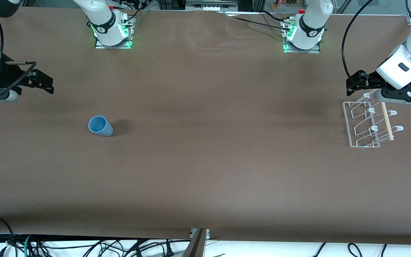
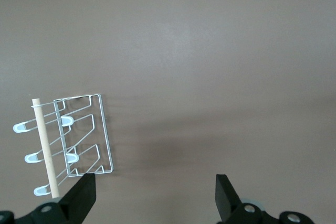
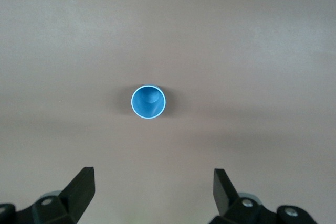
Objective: Transfer cup to left arm and place on rack
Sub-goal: 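Move the right gripper down over the light blue cup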
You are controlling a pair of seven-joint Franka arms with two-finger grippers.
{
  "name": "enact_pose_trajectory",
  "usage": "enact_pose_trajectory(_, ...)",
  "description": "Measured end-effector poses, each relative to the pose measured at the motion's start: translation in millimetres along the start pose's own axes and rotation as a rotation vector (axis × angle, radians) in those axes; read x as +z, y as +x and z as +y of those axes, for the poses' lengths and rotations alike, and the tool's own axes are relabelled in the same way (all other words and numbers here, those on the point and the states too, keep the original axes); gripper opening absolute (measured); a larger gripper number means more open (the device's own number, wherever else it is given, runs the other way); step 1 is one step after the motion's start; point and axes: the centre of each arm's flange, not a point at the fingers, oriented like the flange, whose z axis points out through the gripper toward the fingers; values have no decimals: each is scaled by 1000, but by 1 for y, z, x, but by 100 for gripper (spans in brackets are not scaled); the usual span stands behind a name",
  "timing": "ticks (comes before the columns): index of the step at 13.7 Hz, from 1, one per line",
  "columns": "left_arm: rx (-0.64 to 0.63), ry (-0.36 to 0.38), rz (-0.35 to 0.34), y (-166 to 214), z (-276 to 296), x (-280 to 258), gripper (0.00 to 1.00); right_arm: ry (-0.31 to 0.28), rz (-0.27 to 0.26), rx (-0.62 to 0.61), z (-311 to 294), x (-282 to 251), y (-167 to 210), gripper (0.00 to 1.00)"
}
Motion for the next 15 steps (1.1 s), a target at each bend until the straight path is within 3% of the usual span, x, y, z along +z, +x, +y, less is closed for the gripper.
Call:
enact_pose_trajectory(5,5,0,0,0,3,0,100,0,-2,-1,-1,0,0,100)
enact_pose_trajectory(8,5,0,0,0,3,0,100,3,-33,-4,-2,19,9,100)
enact_pose_trajectory(15,5,0,0,0,3,0,100,18,-42,-15,-11,148,53,100)
